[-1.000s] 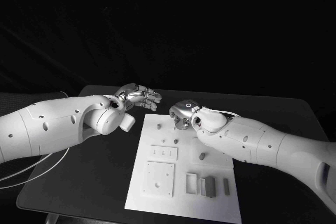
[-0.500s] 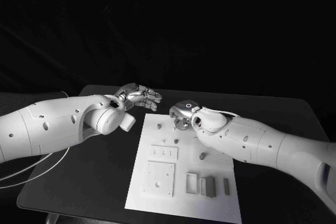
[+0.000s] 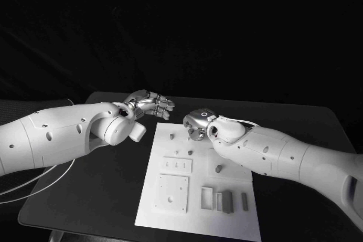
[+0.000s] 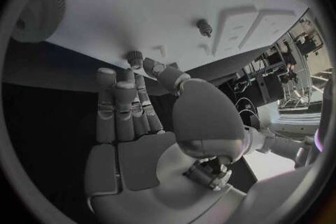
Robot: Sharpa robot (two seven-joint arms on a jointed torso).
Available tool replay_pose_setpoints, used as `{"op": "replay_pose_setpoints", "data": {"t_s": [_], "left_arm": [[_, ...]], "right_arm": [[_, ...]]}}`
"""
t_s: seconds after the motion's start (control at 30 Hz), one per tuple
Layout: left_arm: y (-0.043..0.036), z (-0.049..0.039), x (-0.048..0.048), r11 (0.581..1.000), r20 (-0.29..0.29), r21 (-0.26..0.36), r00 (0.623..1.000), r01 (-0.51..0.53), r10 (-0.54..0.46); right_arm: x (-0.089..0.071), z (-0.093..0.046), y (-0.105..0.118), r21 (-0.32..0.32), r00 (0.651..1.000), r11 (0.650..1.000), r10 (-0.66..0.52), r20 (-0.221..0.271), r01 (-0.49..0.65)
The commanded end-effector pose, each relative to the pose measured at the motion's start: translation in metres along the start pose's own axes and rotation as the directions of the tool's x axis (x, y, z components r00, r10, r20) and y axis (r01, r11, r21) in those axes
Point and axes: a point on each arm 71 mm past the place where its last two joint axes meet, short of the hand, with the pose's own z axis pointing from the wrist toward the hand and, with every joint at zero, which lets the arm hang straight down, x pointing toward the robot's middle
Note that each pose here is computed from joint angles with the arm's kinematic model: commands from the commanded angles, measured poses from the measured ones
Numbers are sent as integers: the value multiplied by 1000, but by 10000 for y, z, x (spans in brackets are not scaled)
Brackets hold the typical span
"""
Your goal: Assemble the parts on the task board
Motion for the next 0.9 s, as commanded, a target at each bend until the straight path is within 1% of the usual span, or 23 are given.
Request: {"op": "replay_pose_setpoints", "data": {"t_s": [0.03, 0.13, 0.23, 0.43, 0.5, 0.63, 0.7, 0.73, 0.83, 0.9], "left_arm": [[-17, -1, -2, 1000, 3, 8, 1000, -2, 2], [-12, -3, -21, 1000, 8, 8, 1000, -3, 3], [-1, -10, -74, 1000, 23, 7, 1000, -5, 4], [18, -37, -187, 1000, 53, 5, 999, -8, 7], [22, -43, -222, 1000, 58, 7, 998, -8, 8], [37, -53, -283, 1000, 71, 6, 997, -10, 9], [43, -57, -302, 1000, 75, 4, 997, -10, 10], [45, -58, -313, 1000, 78, 4, 997, -11, 10], [47, -53, -325, 1000, 80, 5, 997, -11, 11], [52, -57, -337, 1000, 82, 3, 997, -11, 11]], "right_arm": [[-4, -20, 4, -11, 1000, 1000, 3, 10, -3], [-14, -49, 0, -17, 1000, 1000, 13, 24, -12], [-51, -95, -7, -24, 999, 999, 28, 44, -27], [-293, -202, -77, -28, 992, 997, 71, 100, -68], [-360, -268, -144, -19, 991, 997, 80, 106, -78], [-462, -405, -320, 11, 993, 996, 86, 86, -87], [-481, -467, -396, 20, 994, 996, 83, 72, -85], [-495, -516, -483, 38, 996, 996, 76, 53, -78], [-507, -603, -667, 83, 998, 995, 57, 13, -58], [-500, -640, -769, 107, 999, 993, 50, -11, -48]]}}
